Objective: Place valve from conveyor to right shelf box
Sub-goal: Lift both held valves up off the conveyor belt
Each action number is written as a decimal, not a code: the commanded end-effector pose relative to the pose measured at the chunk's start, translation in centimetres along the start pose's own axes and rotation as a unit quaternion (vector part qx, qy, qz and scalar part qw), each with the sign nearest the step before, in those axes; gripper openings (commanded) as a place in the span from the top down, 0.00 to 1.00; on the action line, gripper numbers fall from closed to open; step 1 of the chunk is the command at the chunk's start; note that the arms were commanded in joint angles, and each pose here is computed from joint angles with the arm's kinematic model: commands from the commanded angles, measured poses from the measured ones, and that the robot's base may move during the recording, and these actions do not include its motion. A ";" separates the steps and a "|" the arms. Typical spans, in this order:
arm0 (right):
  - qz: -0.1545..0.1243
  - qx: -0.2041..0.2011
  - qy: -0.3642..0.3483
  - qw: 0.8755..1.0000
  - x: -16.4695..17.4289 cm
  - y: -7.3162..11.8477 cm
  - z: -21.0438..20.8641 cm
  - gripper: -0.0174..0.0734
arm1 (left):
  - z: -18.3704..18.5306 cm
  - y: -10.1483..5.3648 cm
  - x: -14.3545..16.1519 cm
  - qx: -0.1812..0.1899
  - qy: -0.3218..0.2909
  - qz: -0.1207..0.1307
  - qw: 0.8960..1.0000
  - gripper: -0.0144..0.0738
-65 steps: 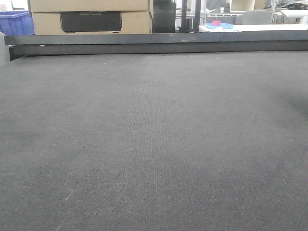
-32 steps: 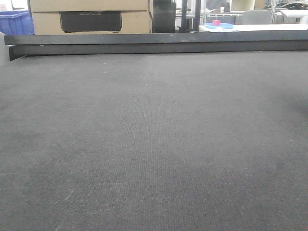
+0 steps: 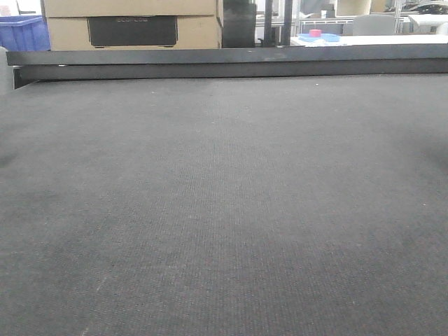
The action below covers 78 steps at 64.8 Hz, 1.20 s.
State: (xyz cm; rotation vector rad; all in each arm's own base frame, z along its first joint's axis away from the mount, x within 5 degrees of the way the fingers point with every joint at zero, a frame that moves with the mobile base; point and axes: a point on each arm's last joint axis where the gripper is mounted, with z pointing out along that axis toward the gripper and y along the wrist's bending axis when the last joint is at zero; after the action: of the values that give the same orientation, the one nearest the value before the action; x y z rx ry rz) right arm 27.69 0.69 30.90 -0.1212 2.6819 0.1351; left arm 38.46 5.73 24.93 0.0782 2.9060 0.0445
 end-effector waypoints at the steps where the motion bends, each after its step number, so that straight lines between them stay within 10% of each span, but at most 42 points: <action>1: -0.004 0.004 -0.027 1.000 -0.3 0.0 -0.7 0.98 | 0.1 0.1 0.0 0.006 0.006 -0.011 1.000 0.18; 21: -0.004 0.006 -0.037 0.999 -0.5 0.0 -0.7 0.98 | 0.5 0.1 0.0 0.007 0.014 -0.021 1.000 0.27; 39: -0.005 0.009 -0.059 0.998 -0.6 0.0 -1.4 0.98 | 0.5 0.1 0.3 0.010 0.027 -0.023 0.999 0.97; 54: -0.010 0.012 -0.097 0.995 -0.5 0.3 -3.7 0.98 | -1.6 -0.4 0.5 0.031 0.019 -0.033 0.999 0.96; 78: -0.018 0.012 -0.197 0.980 -1.6 1.1 -9.9 0.98 | -14.5 -1.4 3.5 0.007 -0.176 -0.030 0.984 0.96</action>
State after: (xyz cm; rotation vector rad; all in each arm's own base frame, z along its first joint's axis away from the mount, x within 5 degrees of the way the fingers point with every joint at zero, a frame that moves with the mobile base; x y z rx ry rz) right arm 25.31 0.71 38.02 -0.1237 2.3989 0.1043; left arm 33.46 4.42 34.62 0.0165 2.6909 -0.0089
